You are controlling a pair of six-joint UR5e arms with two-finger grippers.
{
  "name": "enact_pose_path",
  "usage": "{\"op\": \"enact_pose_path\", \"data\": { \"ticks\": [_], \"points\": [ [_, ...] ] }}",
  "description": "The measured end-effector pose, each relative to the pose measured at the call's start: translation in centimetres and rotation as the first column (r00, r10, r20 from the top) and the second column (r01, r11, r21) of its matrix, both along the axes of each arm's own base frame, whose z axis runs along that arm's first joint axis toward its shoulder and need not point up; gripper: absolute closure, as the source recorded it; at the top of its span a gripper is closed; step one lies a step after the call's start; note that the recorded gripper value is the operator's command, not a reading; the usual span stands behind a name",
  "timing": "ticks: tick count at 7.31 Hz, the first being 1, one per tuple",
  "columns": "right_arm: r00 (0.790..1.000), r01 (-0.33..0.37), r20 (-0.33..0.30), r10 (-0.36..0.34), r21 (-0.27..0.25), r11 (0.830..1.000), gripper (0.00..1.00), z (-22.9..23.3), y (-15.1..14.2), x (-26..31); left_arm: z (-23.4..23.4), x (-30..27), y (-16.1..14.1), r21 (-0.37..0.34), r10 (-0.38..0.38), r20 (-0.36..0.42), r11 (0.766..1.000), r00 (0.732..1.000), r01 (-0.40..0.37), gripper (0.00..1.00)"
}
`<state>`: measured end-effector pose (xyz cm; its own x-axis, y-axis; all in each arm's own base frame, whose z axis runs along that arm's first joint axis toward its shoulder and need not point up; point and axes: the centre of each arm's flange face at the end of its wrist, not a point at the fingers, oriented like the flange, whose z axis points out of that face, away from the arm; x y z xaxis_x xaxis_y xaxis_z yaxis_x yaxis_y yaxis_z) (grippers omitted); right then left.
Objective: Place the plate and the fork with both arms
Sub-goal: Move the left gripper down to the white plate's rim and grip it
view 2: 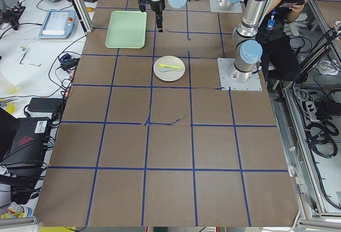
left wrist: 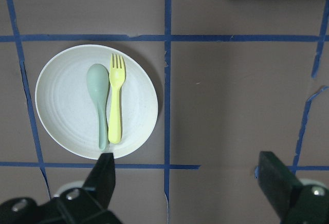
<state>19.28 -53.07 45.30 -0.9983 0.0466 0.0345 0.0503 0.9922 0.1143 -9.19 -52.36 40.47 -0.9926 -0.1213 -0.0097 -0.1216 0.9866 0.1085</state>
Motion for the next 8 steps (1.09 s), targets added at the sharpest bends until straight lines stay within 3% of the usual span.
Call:
{"op": "enact_pose_path", "data": {
  "ticks": [2, 4, 6, 8],
  "points": [
    [1.000, 0.004, 0.002, -0.004, -0.001, 1.000, 0.00, -0.7, -0.4, 0.0, -3.6, 9.6, -0.4, 0.045, 0.067, -0.034, 0.997, 0.997, -0.066, 0.00],
    [1.000, 0.004, 0.001, -0.004, 0.003, 1.000, 0.00, -1.4, -0.5, 0.0, -9.3, 15.8, 0.3, 0.037, 0.028, -0.080, 0.999, 0.996, -0.025, 0.00],
    [1.000, 0.006, 0.000, -0.006, 0.005, 1.000, 0.00, -2.1, -0.5, 0.0, -15.5, 18.5, 1.6, 0.027, -0.011, -0.119, 1.000, 0.993, 0.014, 0.03],
    [1.000, 0.005, -0.005, -0.005, 0.007, 1.000, 0.00, -2.3, -0.5, -0.1, -20.3, 18.6, 2.5, 0.066, -0.012, -0.157, 0.998, 0.988, 0.023, 0.21]
  ]
}}
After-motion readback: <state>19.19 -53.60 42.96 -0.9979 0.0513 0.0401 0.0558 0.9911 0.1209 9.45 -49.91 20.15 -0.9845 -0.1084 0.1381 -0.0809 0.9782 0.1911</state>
